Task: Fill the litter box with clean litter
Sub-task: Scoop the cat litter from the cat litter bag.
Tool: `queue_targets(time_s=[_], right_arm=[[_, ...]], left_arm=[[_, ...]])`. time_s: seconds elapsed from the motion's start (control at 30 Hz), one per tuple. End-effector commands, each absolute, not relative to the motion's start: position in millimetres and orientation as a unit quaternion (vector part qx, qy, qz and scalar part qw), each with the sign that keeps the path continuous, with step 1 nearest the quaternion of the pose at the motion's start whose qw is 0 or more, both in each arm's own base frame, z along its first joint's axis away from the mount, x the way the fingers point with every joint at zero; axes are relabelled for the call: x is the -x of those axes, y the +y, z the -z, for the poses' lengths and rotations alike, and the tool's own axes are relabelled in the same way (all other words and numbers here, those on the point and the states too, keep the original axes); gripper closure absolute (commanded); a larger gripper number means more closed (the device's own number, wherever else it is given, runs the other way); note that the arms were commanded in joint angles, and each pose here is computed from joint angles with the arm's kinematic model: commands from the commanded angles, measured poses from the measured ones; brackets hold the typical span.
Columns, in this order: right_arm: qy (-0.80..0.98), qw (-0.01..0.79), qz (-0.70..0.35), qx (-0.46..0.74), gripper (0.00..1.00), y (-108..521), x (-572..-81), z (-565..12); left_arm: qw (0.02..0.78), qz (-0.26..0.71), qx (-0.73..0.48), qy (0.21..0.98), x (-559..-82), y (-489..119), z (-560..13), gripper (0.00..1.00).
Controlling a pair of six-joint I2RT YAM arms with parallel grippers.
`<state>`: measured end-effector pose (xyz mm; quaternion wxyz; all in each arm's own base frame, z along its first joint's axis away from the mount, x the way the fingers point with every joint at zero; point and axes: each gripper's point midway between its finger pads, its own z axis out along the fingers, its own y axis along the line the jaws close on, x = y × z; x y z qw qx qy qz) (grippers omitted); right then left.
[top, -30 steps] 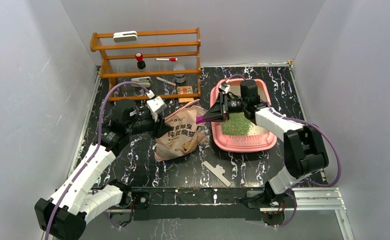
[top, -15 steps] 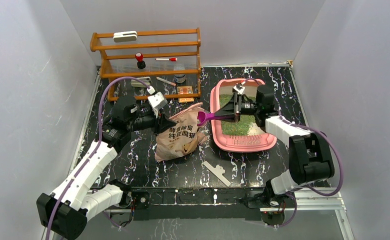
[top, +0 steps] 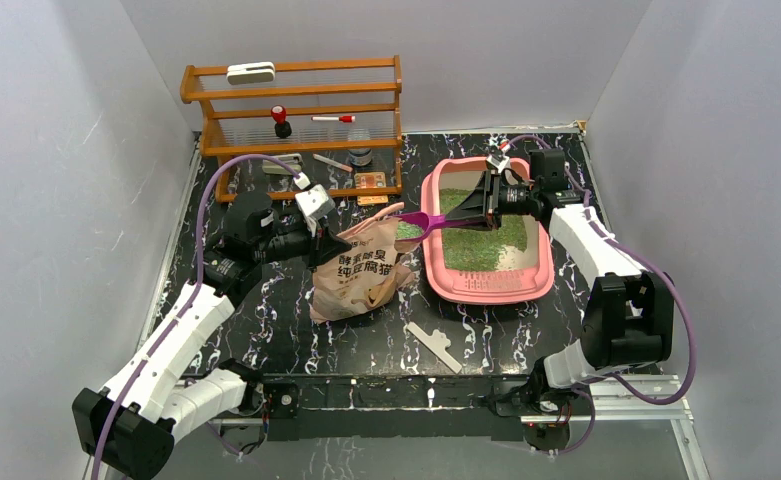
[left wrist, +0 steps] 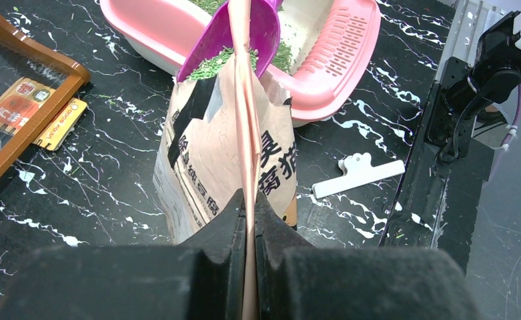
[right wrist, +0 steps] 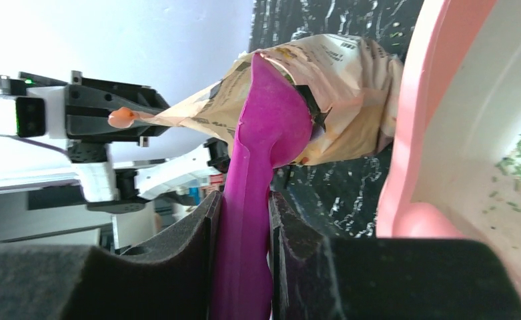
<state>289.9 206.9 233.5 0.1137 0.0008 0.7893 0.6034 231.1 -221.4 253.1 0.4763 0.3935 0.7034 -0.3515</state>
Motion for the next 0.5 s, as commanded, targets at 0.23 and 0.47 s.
queue_targets(time_s=[0.23, 0.47], right_arm=[[0.858, 0.09, -0.5, 0.078, 1.0, 219.7, -274.2, -216.0], [0.922, 0.084, -0.359, 0.115, 1.0, 237.8, -282.7, -186.3]], left_arm=[[0.516, 0.352, -0.421, 0.658, -230.3, -226.9, -289.0, 1.0], [0.514, 0.348, -0.422, 0.661, -230.9, -225.7, -285.7, 1.0]])
